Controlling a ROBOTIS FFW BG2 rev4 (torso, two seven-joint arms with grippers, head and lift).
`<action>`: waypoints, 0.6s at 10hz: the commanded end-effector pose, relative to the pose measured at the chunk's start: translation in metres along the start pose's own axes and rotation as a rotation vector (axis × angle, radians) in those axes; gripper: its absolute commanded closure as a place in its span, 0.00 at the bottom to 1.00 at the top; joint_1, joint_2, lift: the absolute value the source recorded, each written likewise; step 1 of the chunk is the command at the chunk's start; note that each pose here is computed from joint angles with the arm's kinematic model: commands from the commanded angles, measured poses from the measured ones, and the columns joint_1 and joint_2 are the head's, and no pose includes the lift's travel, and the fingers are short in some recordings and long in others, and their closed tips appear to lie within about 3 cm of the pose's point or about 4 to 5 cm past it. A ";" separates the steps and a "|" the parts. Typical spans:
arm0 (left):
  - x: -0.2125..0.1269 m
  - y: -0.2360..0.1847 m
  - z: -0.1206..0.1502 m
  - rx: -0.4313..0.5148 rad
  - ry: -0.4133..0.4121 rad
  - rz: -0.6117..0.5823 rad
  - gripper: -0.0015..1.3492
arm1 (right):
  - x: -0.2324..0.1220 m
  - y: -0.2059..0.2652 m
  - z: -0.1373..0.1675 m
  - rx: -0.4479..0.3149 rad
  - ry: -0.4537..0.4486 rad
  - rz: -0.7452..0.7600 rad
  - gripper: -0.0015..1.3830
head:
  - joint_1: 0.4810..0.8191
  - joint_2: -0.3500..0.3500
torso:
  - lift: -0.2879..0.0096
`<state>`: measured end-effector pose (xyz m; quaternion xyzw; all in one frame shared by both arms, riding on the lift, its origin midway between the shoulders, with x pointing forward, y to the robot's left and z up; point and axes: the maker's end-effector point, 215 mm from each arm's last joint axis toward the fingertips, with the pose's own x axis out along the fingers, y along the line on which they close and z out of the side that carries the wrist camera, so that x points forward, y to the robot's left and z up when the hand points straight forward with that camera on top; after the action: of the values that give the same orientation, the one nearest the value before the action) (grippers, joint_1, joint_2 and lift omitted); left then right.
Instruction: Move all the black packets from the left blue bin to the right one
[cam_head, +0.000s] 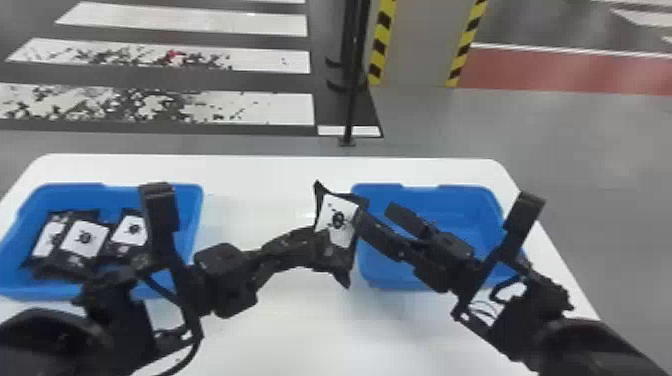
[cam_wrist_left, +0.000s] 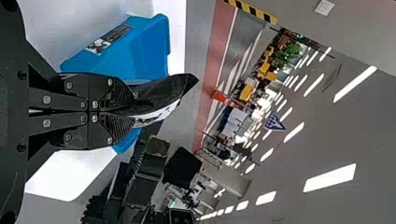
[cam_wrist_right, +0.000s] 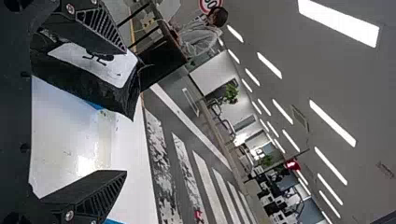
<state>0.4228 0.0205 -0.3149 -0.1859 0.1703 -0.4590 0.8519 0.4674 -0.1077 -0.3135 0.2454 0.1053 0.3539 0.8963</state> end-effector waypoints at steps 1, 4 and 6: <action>0.002 -0.004 -0.001 -0.005 0.004 -0.011 0.90 | 0.005 0.002 -0.002 0.017 0.006 0.014 0.08 | 0.63 0.34 | 0.50; 0.002 -0.006 -0.006 -0.021 0.010 -0.015 0.90 | 0.015 0.003 -0.009 0.071 0.029 0.037 0.46 | 0.63 0.35 | 0.50; 0.002 -0.005 -0.004 -0.019 0.007 -0.013 0.90 | 0.014 0.005 -0.018 0.100 0.049 0.044 0.89 | 0.63 0.36 | 0.50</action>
<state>0.4179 0.0155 -0.3167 -0.1933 0.1767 -0.4640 0.8462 0.4700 -0.0896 -0.3239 0.2792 0.1346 0.3729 0.8745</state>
